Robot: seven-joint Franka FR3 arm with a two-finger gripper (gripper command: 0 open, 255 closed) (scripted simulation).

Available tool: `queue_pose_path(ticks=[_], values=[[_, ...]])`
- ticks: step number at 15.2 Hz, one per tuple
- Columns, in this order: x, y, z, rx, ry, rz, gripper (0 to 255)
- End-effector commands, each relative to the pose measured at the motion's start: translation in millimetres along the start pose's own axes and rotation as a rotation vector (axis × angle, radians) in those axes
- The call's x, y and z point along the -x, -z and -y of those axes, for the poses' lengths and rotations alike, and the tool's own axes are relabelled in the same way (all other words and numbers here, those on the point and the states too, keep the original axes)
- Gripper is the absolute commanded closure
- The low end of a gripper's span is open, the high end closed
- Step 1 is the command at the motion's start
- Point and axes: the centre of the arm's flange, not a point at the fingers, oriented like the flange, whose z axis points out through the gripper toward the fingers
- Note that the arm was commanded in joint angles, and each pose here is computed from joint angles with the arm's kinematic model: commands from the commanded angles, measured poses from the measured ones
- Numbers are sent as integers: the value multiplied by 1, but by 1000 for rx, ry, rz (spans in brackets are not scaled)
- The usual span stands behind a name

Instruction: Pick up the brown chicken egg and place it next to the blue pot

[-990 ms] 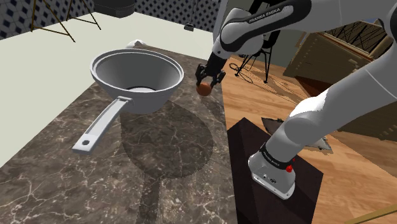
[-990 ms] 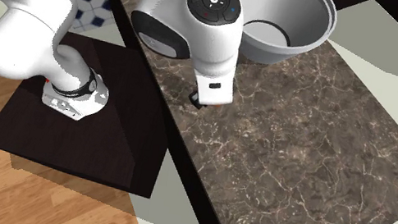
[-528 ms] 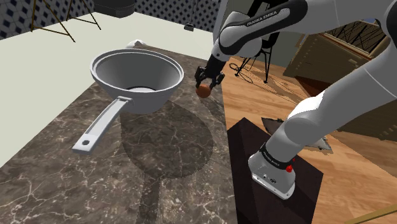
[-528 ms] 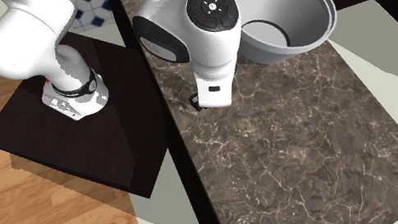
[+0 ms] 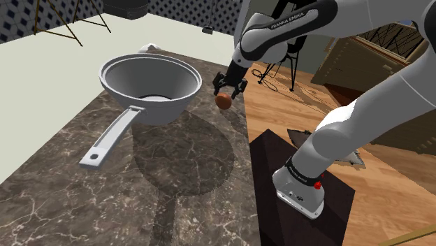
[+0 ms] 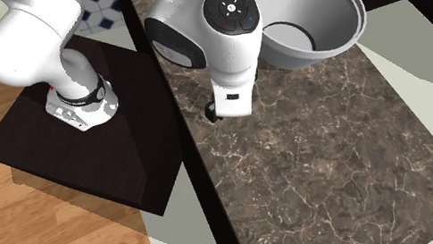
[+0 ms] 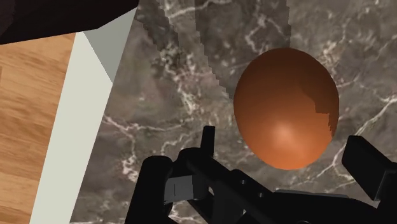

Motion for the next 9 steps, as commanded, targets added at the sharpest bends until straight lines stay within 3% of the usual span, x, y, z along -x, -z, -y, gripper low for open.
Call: queue_pose_path(ticks=[1,4,9], values=[[0,13,0,0,0,0,0],[0,50,0,0,0,0,0],[0,50,0,0,0,0,0]])
